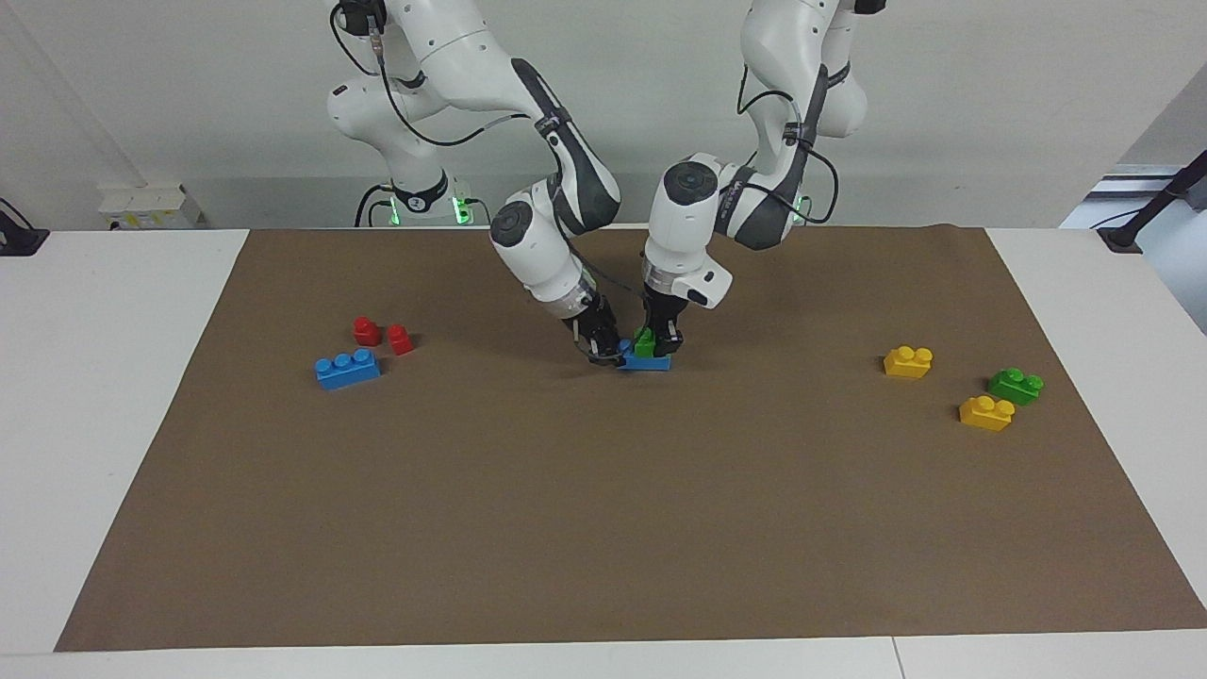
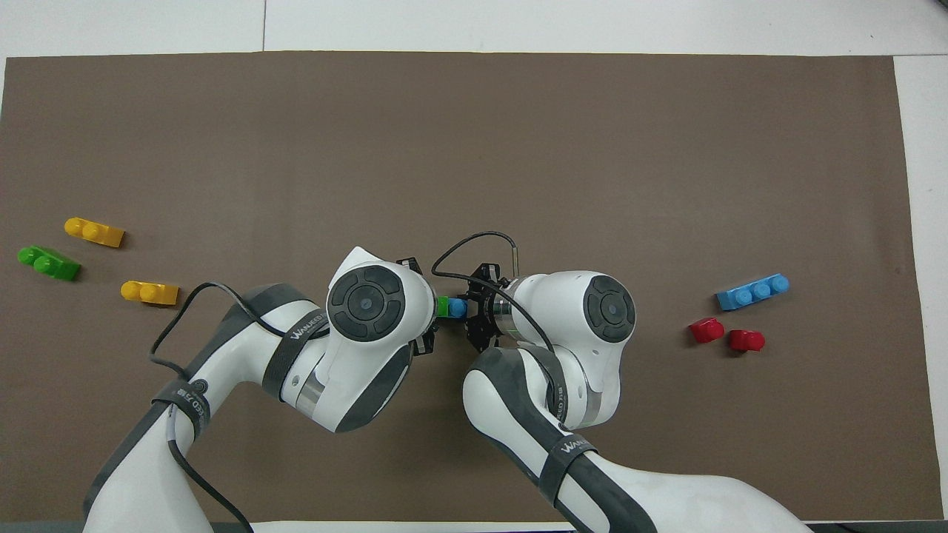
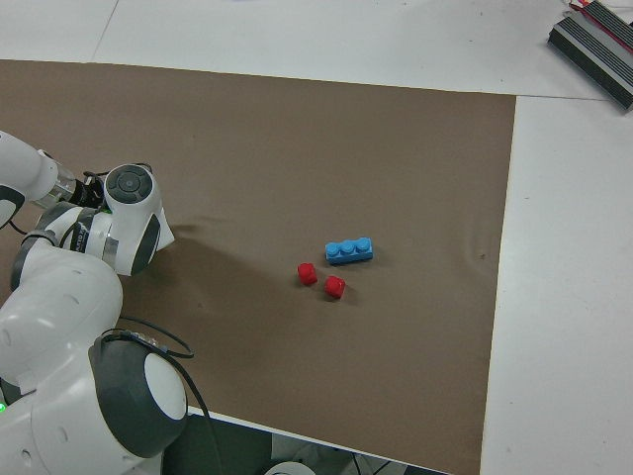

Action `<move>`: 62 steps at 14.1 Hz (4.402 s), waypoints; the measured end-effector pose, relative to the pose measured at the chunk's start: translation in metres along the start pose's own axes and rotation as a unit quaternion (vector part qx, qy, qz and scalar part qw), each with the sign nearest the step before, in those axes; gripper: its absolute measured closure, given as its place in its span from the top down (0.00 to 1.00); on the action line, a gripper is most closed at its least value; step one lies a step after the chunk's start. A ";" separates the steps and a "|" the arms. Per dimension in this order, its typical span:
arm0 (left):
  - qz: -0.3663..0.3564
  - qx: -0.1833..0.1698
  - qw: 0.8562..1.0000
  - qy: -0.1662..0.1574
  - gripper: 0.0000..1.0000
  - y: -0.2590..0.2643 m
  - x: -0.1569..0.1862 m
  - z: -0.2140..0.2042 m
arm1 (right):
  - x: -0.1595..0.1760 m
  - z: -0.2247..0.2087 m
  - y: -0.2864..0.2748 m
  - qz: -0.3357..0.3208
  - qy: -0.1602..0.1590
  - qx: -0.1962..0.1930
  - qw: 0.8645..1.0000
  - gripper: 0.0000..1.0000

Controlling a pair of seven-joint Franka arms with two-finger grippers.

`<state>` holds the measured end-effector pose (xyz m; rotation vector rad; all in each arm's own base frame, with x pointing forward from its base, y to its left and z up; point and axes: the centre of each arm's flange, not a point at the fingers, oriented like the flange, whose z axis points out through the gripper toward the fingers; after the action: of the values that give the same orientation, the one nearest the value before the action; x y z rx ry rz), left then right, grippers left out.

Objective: Remove green block with left arm and hold with right
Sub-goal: 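Pull the green brick away with the left gripper while the right gripper pulls blue, then carry the green brick toward the yellow bricks while the right gripper places blue, then release the green brick with the left gripper while the right gripper withdraws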

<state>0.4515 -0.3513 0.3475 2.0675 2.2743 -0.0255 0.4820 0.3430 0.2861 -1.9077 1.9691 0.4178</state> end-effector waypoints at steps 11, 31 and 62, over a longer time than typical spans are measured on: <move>-0.025 -0.014 1.000 -0.006 0.36 0.043 0.040 -0.076 | 0.000 0.000 -0.003 -0.003 -0.001 0.005 1.000 0.35; 0.222 -0.046 0.974 0.027 0.36 0.176 0.350 -0.103 | 0.283 -0.248 -0.129 -0.079 -0.031 -0.050 0.995 0.35; 0.378 -0.001 0.925 0.028 0.97 0.240 0.382 0.018 | 0.206 -0.409 -0.102 -0.363 0.096 -0.097 0.922 1.00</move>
<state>0.6548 0.0503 0.3141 2.8072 1.3428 0.0778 0.5570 -0.0302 0.5602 -2.7014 1.1935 0.2160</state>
